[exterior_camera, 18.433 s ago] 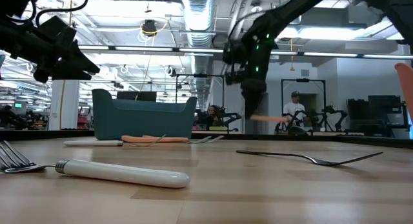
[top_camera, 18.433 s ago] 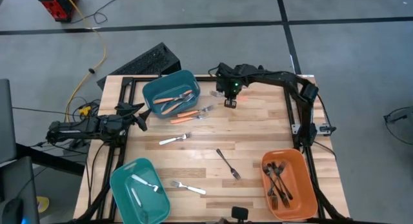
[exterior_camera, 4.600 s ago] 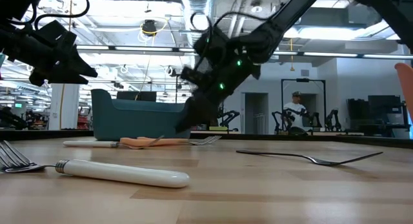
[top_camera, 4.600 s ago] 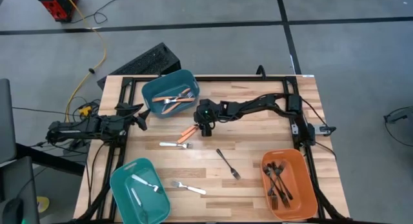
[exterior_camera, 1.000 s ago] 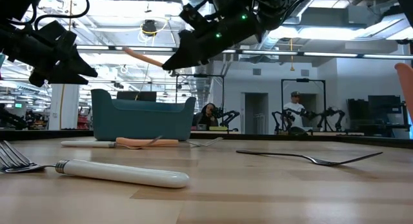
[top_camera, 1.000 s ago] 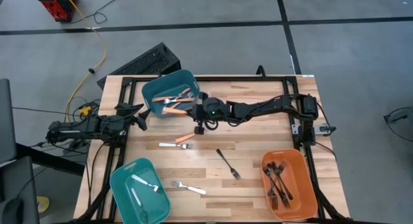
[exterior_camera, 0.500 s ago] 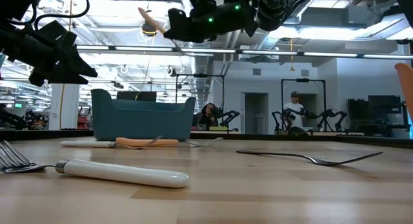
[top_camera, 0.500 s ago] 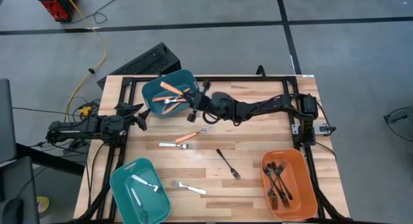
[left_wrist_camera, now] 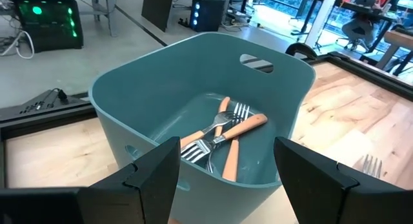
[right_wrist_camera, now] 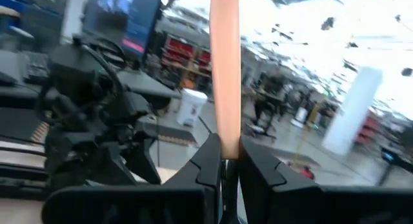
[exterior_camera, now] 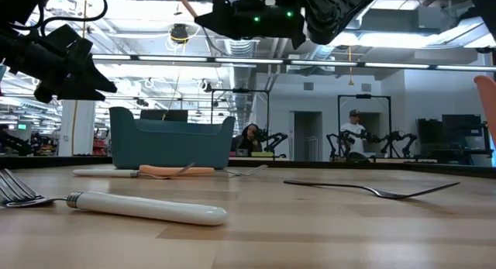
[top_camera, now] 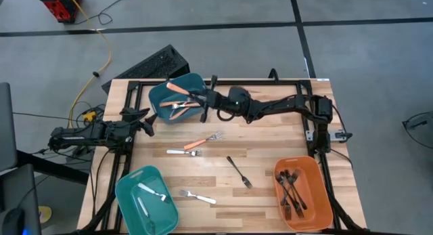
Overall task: Sort silverware by color (type)
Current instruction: Put the orange fork into the blue bin
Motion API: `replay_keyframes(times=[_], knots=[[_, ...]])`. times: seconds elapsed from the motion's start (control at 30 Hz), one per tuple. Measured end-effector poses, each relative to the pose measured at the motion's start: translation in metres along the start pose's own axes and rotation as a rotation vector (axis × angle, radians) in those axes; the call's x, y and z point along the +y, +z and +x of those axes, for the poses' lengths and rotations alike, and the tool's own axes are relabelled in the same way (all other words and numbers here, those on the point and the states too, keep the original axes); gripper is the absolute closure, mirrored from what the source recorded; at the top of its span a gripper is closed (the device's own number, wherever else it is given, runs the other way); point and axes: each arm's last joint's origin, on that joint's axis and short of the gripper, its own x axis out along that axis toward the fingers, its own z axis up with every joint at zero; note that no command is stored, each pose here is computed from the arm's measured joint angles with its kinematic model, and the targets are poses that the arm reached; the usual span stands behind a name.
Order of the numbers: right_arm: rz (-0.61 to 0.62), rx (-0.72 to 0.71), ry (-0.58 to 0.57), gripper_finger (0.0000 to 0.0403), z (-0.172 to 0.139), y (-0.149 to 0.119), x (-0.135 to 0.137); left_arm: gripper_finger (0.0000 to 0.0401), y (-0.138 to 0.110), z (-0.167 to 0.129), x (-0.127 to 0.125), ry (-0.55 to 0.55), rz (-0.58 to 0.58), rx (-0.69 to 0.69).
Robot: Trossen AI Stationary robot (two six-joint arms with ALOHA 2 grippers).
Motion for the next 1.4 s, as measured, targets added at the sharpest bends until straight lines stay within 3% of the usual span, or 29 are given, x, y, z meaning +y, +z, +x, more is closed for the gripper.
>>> replay_keyframes(times=[0.33,0.5,0.67,0.77,0.97,1.07,1.27,1.4], knots=[[0.002,-0.127,0.094,0.0346,0.0,0.003,-0.015,0.0166,0.0,0.0,0.0,0.005,0.0,-0.003],[0.073,-0.101,0.083,0.0346,0.003,-0.019,-0.017,0.0166,0.0,0.0,0.0,0.006,0.0,-0.003],[0.178,-0.047,0.046,0.0346,0.014,-0.038,-0.033,0.0166,0.0,0.0,0.0,0.006,0.002,-0.002],[0.152,-0.036,0.042,0.0346,0.022,-0.037,-0.04,0.0166,0.0,0.0,0.0,0.007,0.002,-0.003],[0.169,-0.119,0.134,0.0346,0.04,-0.033,-0.055,0.0166,0.0,0.0,0.001,0.021,0.003,-0.011],[0.22,-0.124,0.157,0.0346,0.055,-0.044,-0.06,0.0166,0.0,0.0,0.001,0.021,0.003,-0.011],[0.325,0.11,0.21,0.0346,0.073,-0.06,-0.072,0.0166,0.0,0.0,0.0,0.012,0.003,-0.005],[0.261,0.32,0.253,0.0346,0.076,-0.056,-0.076,0.0166,0.0,0.0,0.0,0.011,0.004,-0.004]])
